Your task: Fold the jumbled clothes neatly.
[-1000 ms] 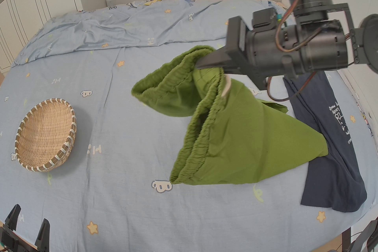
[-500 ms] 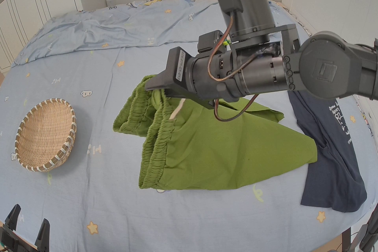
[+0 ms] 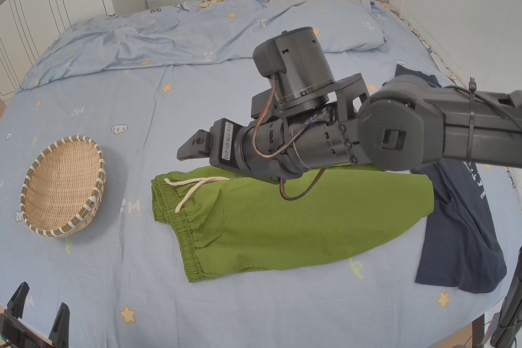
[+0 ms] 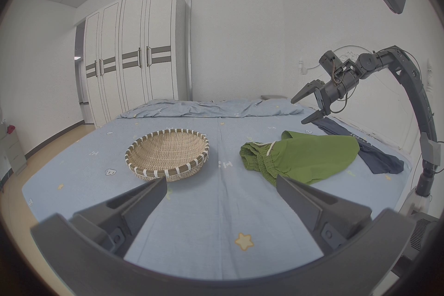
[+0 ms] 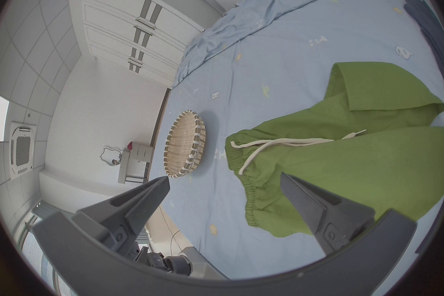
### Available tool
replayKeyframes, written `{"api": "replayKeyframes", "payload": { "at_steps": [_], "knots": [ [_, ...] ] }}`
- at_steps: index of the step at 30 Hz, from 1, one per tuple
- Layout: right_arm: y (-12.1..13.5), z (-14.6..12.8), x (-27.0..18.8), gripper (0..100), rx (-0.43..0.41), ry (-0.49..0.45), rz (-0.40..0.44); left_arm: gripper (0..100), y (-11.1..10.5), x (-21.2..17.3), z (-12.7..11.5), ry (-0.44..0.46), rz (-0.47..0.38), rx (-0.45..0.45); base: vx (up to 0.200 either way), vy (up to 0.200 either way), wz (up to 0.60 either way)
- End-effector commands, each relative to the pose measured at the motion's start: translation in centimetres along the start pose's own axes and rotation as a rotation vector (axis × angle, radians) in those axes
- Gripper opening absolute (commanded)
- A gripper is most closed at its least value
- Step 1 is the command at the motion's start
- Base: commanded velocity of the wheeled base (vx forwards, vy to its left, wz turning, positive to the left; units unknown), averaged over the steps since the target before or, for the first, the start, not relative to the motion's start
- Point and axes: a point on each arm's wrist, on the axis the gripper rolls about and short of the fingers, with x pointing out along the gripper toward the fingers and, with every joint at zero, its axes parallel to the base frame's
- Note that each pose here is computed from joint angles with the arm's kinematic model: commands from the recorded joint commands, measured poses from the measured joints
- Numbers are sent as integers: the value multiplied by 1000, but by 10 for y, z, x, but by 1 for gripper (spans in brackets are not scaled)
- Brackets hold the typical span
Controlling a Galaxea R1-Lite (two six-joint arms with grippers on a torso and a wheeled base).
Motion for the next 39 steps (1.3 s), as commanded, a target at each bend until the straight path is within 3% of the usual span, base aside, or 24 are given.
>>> {"api": "replayKeyframes", "payload": {
  "at_steps": [1,3,5,6,8,11,14,15,18,20,21,22,25,27,33,34,39],
  "knots": [
    [-11,10,-21,100,25,-27,-23,100,0,-1,-2,-13,3,0,0,0,0],
    [-26,23,-70,100,50,-88,-29,100,0,-16,41,-155,-35,-52,0,0,0],
    [-33,25,-91,100,63,-103,-26,100,0,-23,66,-176,-87,-110,0,0,0],
    [-43,28,-114,100,79,-125,-17,100,-1,-20,85,-124,-161,-154,0,0,0],
    [-57,27,-141,100,104,-146,-8,100,-3,-9,99,-23,-250,-172,0,0,0],
    [-78,23,-164,100,141,-170,-30,100,-7,23,107,145,-339,-213,0,0,0],
    [-95,10,-178,100,168,-189,-67,100,-11,62,111,295,-435,-328,0,0,0],
    [-95,10,-178,100,168,-189,-67,100,-11,62,111,295,-435,-328,0,0,0],
    [-113,-8,-193,100,195,-223,-103,100,-18,118,105,471,-538,-515,0,0,0],
    [-113,-8,-193,100,195,-223,-103,100,-18,118,105,471,-538,-515,0,0,0],
    [-125,-17,-195,100,208,-236,-124,100,-22,148,92,567,-565,-599,0,0,0],
    [-125,-17,-195,100,208,-236,-124,100,-22,148,92,567,-565,-599,0,0,0],
    [-145,-25,-198,100,218,-265,-167,100,-29,192,61,696,-662,-650,0,0,0],
    [-151,-28,-198,100,228,-272,-176,100,-34,207,49,745,-704,-661,0,0,0],
    [-157,-31,-196,100,227,-280,-170,100,-41,230,6,860,-699,-651,0,0,0],
    [-158,-31,-196,100,226,-285,-172,100,-41,231,-11,895,-701,-618,0,0,0],
    [-162,-29,-196,100,224,-294,-180,100,-42,233,-27,912,-716,-586,0,0,0]
  ]
}}
